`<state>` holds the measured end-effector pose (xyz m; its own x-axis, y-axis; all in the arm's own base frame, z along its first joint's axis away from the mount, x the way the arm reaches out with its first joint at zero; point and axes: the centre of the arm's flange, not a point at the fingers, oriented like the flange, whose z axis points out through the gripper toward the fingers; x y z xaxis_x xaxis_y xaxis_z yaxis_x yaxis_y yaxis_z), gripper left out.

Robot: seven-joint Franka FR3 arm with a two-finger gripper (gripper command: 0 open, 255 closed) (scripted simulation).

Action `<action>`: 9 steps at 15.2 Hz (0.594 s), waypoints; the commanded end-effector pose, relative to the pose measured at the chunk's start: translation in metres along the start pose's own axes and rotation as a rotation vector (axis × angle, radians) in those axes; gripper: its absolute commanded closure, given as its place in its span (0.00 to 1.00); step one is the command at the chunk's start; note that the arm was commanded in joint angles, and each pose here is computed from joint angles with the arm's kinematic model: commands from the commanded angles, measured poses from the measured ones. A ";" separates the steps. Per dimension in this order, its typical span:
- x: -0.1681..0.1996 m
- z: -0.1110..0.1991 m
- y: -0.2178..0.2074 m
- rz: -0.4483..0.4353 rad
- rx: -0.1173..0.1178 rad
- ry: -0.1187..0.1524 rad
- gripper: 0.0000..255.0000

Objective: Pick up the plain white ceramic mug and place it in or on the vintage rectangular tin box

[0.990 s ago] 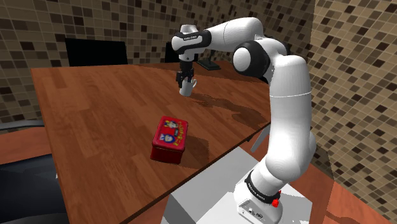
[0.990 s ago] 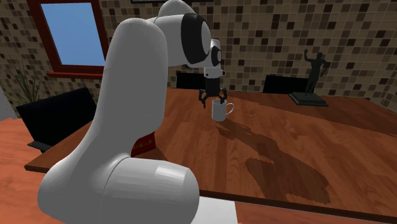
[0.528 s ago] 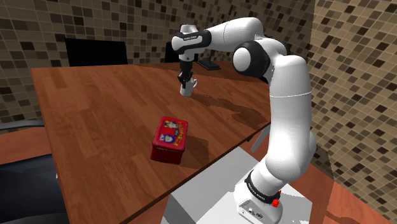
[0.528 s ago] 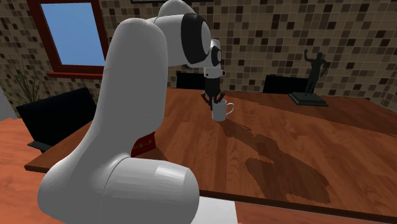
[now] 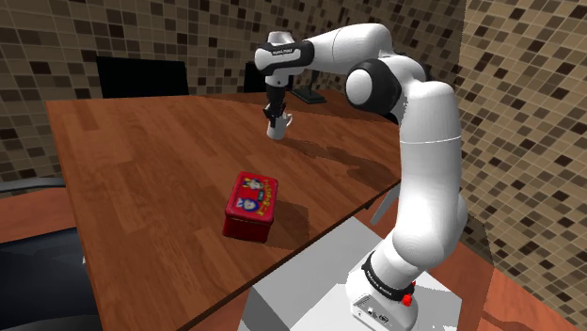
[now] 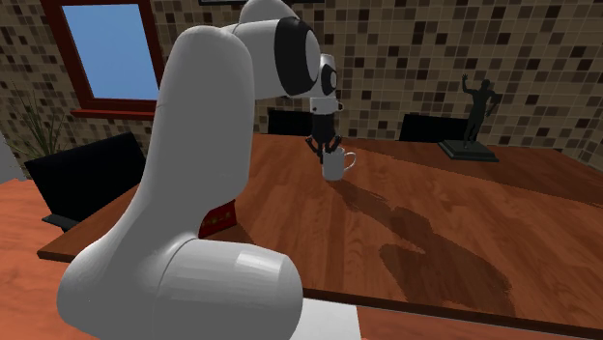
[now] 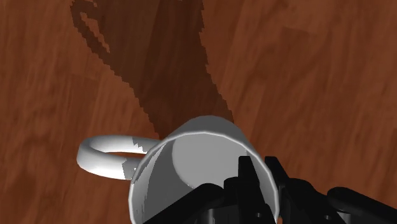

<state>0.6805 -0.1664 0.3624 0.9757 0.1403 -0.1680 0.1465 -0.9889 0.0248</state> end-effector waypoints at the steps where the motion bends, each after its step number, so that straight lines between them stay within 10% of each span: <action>1: -0.002 -0.011 0.000 0.000 0.000 0.000 1.00; 9: -0.009 -0.053 0.001 0.000 0.000 0.000 1.00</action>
<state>0.6805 -0.1655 0.4089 0.9758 0.1401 -0.1679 0.1463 -0.9889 0.0249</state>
